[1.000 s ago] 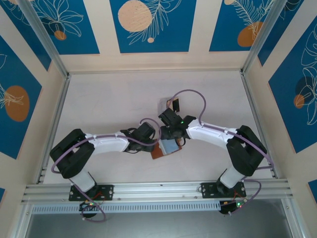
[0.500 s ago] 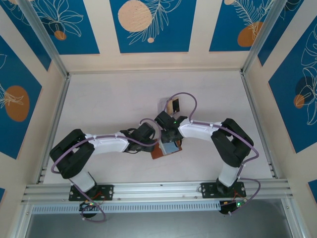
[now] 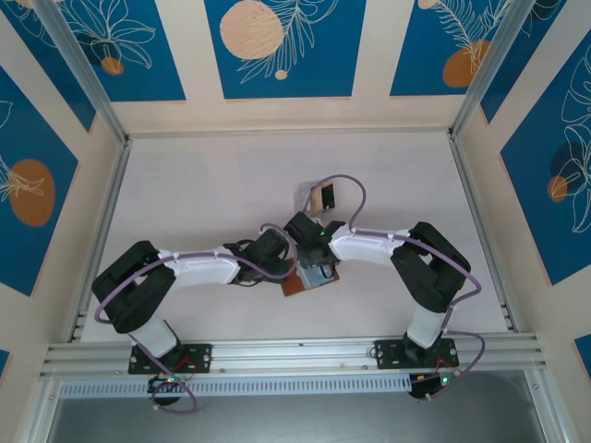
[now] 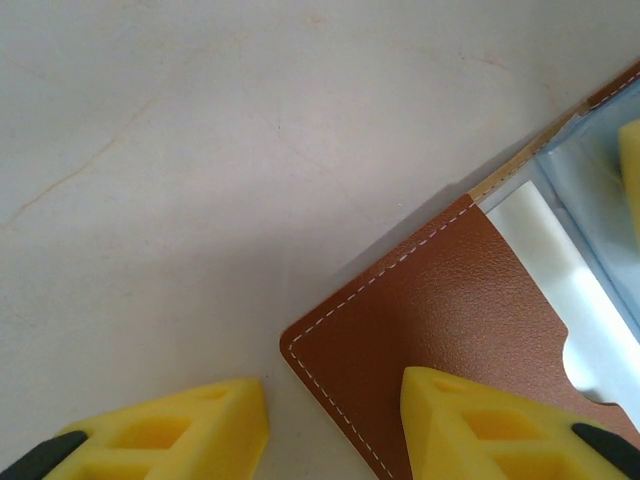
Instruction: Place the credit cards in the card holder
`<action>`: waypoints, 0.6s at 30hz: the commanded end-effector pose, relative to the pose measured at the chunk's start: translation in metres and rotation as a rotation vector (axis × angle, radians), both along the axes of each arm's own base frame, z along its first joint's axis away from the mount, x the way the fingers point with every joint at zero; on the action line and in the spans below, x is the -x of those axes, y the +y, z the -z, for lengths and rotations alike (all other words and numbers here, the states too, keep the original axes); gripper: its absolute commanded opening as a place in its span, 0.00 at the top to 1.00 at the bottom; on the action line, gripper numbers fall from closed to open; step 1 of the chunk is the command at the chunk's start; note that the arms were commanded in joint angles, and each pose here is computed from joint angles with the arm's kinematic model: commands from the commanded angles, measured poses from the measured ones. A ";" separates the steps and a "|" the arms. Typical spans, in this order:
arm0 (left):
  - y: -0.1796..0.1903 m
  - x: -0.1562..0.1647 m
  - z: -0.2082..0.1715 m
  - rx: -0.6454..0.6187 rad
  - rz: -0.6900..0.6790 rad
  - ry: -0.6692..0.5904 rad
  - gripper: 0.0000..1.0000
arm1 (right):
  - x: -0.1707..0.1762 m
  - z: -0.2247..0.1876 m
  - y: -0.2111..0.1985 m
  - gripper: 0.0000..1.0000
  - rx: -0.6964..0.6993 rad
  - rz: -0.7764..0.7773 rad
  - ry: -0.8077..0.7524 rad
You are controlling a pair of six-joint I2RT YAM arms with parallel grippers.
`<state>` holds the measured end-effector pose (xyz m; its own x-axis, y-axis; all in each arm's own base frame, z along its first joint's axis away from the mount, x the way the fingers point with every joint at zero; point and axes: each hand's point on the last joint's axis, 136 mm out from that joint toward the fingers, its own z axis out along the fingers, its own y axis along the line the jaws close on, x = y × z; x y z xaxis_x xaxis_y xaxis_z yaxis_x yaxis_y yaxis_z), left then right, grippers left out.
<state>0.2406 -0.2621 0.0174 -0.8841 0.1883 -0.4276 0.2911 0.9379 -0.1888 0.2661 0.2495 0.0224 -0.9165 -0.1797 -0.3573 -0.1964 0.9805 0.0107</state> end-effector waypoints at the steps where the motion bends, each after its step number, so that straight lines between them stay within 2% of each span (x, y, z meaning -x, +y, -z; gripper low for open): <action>1: 0.006 0.006 0.029 -0.050 0.028 0.022 0.57 | 0.028 0.011 -0.009 0.74 0.039 -0.023 0.081; 4: 0.001 0.004 0.028 -0.033 0.029 0.020 0.57 | 0.025 -0.008 -0.001 0.81 -0.015 -0.039 0.064; 8: 0.000 0.002 0.026 -0.038 0.028 0.012 0.58 | 0.027 -0.024 0.015 0.82 -0.103 -0.069 0.083; 18: -0.007 0.002 0.026 -0.015 0.030 0.011 0.58 | 0.038 -0.030 0.049 0.66 -0.354 -0.076 0.220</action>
